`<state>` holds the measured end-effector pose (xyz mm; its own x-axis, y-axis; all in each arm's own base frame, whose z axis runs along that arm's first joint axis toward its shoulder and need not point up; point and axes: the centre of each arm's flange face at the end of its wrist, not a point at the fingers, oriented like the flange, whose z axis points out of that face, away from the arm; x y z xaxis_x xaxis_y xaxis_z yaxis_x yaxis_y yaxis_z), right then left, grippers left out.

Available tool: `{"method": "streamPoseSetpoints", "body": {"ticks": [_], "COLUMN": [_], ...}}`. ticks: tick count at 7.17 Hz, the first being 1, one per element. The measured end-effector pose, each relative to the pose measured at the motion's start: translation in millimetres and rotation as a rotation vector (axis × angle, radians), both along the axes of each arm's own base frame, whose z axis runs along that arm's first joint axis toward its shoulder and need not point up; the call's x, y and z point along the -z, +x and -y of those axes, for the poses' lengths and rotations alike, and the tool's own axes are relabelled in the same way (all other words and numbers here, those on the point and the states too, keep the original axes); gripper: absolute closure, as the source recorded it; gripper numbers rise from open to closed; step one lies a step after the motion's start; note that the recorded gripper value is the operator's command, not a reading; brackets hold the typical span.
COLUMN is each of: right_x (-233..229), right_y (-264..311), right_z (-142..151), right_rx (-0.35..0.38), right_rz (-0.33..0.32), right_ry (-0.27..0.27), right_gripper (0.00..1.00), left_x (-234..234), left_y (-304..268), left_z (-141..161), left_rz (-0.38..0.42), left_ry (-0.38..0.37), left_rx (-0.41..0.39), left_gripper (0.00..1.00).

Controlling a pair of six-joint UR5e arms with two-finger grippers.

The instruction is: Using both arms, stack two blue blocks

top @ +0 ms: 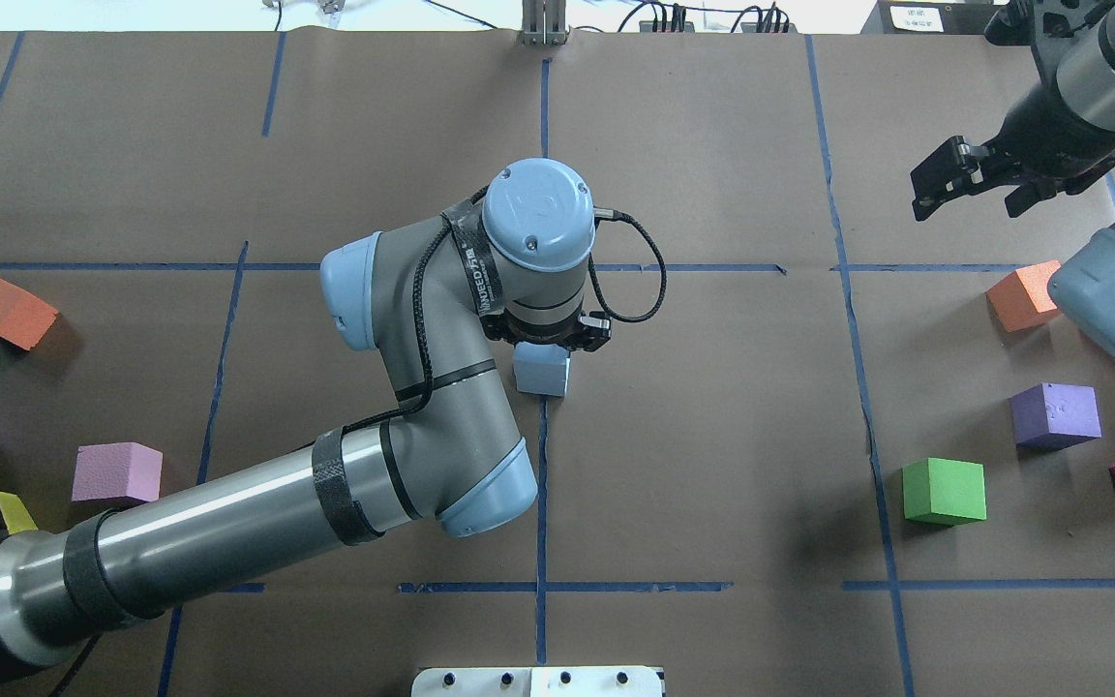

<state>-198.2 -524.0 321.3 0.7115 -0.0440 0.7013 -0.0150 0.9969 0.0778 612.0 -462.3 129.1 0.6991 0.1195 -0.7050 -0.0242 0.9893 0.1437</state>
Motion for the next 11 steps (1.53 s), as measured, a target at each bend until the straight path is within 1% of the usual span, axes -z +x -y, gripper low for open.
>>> {"method": "streamPoseSetpoints", "body": {"ticks": [1,2,3,8,11], "right_x": [-1,-1,-2,-2,-1], "right_y": [0,0,0,-1,0], "right_z": [0,1,1,1,0], "right_rx": [0.000,0.000,0.000,0.000,0.001], "right_rz": [-0.001,-0.001,-0.002,-0.003,-0.001], "right_ry": [-0.001,-0.002,-0.003,-0.005,0.000], "right_gripper": [0.00,0.00,0.00,0.00,0.00], "left_x": [-1,-2,-2,9,40], "left_y": [1,1,1,-4,-51], "left_z": [0,1,1,1,1], "left_rz": [0.002,0.003,0.003,-0.027,-0.063], "left_ry": [0.000,0.000,0.000,0.031,0.073], "left_rx": [0.001,0.000,0.000,0.017,0.064], "left_gripper": [0.79,0.29,0.00,0.00,0.00]}}
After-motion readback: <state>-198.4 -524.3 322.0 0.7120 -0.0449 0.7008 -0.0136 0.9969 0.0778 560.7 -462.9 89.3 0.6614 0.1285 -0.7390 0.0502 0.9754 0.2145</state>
